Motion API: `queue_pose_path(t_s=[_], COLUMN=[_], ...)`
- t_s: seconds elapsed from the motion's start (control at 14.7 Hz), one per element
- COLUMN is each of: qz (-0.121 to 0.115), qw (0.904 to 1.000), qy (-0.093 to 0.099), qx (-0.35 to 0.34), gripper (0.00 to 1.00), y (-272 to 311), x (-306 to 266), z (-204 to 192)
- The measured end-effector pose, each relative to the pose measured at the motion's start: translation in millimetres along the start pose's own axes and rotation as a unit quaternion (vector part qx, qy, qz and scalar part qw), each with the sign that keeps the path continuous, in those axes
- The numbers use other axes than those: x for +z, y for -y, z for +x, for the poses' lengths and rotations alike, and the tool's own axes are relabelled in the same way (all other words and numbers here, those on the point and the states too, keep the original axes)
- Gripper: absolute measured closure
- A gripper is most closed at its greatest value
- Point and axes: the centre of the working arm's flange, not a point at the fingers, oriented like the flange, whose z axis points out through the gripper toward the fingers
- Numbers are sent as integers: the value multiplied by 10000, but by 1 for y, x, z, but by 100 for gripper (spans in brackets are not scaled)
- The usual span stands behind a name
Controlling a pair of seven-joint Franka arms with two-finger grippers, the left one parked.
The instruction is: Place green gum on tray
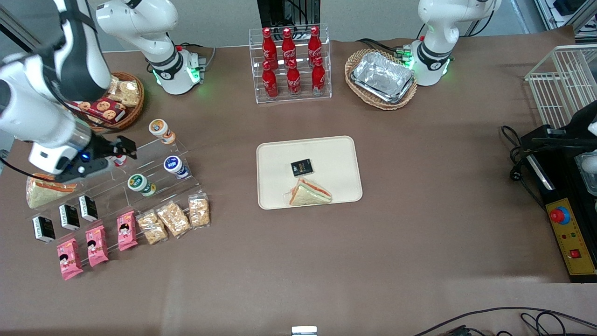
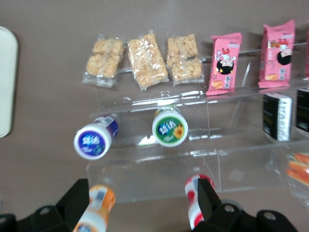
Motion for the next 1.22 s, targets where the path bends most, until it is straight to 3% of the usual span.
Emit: queue_pose_path(t_s=[0.27,0.48,0.61,0.88,1.22], qz=[-18,-31,-34,-115,-176], qw=[10000,9999,9999,9991,9982], qy=[-78,-127,-133,-405,-580], qx=[-25,-20,-14,24,34], gripper=[0,0,0,0,0], y=[7,7,6,-1,-3], x=[-72,-80,-71,-18,48], z=[-13,-14,-10,3,8])
